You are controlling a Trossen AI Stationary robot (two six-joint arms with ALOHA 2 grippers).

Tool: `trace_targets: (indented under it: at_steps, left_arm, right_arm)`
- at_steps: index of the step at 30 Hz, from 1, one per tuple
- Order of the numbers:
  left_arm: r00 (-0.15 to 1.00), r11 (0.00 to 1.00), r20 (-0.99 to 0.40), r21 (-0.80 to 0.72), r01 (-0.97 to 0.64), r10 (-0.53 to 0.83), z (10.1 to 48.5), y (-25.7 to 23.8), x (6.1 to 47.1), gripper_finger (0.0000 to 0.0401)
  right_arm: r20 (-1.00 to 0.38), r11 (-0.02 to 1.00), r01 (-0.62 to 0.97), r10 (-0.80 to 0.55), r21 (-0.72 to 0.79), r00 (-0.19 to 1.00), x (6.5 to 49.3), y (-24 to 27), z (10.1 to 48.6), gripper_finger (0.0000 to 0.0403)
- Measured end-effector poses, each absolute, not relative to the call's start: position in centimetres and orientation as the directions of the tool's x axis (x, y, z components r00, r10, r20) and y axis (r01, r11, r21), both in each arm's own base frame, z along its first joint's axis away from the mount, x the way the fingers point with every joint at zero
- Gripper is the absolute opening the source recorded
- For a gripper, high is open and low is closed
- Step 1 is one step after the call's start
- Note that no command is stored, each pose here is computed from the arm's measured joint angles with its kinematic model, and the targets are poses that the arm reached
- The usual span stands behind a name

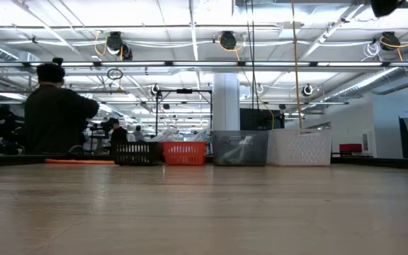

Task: Pick & Place Toothbrushes
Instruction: Put the orange toothbrush into the white bin

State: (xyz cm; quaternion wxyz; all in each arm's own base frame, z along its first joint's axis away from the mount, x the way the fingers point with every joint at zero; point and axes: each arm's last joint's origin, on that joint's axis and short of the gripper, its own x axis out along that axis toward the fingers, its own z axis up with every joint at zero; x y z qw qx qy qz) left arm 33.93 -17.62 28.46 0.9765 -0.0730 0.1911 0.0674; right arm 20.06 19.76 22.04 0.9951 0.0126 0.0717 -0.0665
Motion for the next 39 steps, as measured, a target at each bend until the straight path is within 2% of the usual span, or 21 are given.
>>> trace_targets:
  at_steps: [9,14,18,24,25,30,34,39]
  left_arm:
    - [0.983,0.995,-0.168,-0.053,-0.089,0.079,30.8,-17.9,34.7,0.0232]
    - [0.990,0.993,-0.092,-0.034,-0.111,0.107,31.6,-17.8,34.8,0.0226]
    - [0.989,0.992,-0.076,-0.023,-0.125,0.123,31.8,-17.6,35.0,0.0176]
    - [0.989,0.992,-0.080,-0.014,-0.126,0.125,31.8,-17.3,35.1,0.0031]
    - [0.989,0.992,-0.077,-0.015,-0.124,0.123,31.8,-17.3,35.1,0.0018]
    - [0.989,0.992,-0.079,-0.025,-0.125,0.123,31.8,-17.4,35.1,0.0008]
    - [0.987,0.992,-0.100,-0.018,-0.129,0.126,31.6,-17.3,35.1,0.0005]
    - [0.981,0.991,-0.144,-0.011,-0.136,0.133,31.0,-17.3,35.0,0.0004]
  right_arm:
    - [-0.041,0.987,0.162,-0.163,-0.010,0.986,20.8,19.3,23.6,0.0038]
    - [-0.017,0.984,0.177,-0.177,-0.019,0.984,21.2,18.9,24.0,0.0038]
    - [0.008,0.987,0.160,-0.160,-0.020,0.987,21.4,18.8,24.3,0.0038]
    - [0.017,0.986,0.161,-0.160,-0.046,0.987,21.4,18.8,24.5,0.0038]
    - [0.018,0.986,0.159,-0.158,-0.048,0.987,21.4,18.7,24.5,0.0038]
    - [0.017,0.988,0.140,-0.139,-0.072,0.990,21.5,18.8,24.5,0.0025]
    - [0.006,0.981,0.141,-0.141,-0.136,0.990,21.5,18.8,24.3,0.0056]
    - [0.006,0.980,0.143,-0.143,-0.141,0.990,21.5,18.7,24.3,0.0088]
